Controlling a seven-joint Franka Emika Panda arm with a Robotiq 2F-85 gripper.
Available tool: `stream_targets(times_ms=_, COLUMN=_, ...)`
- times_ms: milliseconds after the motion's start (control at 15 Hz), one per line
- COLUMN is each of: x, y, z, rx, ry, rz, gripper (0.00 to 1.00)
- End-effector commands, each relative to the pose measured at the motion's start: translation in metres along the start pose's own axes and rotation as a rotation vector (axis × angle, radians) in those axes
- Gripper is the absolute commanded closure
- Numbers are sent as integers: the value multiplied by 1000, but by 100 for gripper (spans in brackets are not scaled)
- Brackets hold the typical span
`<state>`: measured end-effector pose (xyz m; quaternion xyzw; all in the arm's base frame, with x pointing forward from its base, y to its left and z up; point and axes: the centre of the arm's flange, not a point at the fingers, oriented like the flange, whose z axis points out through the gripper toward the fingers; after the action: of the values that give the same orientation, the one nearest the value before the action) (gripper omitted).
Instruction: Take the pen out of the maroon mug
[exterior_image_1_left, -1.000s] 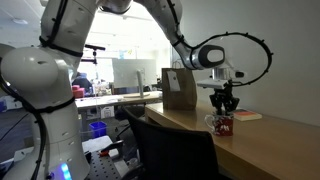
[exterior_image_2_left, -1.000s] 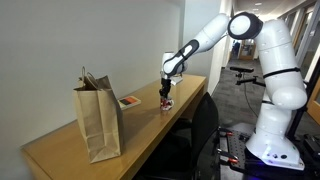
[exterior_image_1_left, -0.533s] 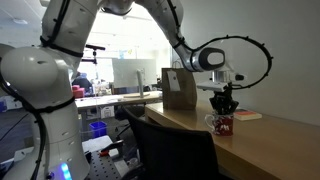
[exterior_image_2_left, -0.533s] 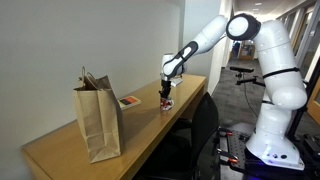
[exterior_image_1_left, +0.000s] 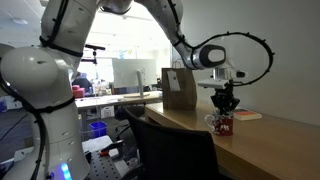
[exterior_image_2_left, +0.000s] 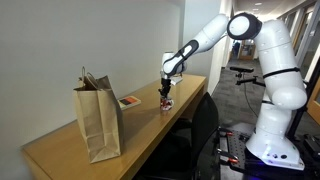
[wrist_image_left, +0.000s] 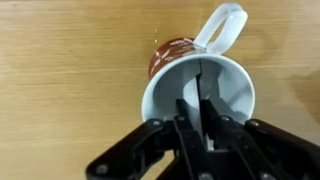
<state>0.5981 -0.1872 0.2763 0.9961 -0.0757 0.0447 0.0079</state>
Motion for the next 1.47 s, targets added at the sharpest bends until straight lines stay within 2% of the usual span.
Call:
stream_targets(times_ms=0, x=-2, y=-9, z=-35, rx=-27, ry=-28, rz=22, gripper=95)
stream_targets(times_ms=267, x=-2, y=-31, z=-82, rx=-66, ry=-23, rz=31, gripper=95)
stream_targets(times_ms=400, x=-2, y=-48, z=-105, rx=-32, ry=-4, rz=47, gripper=95)
stream_targets(times_ms=600, x=3, y=-77, z=-120, rx=52, ry=-31, rz=64, gripper=95)
stream_targets(times_ms=800, x=14, y=-96, z=-105, rx=148, ry=-73, rz=83, gripper=95)
stream_targets(times_ms=933, x=24, y=-103, z=-81, rx=179, ry=-108, rz=101, gripper=95)
stream_targets(times_ms=1267, x=41, y=-105, z=-13, rx=196, ry=-179, rz=123, gripper=95)
stream_targets(times_ms=1400, x=46, y=-106, z=2, rx=191, ry=-192, rz=121, gripper=95)
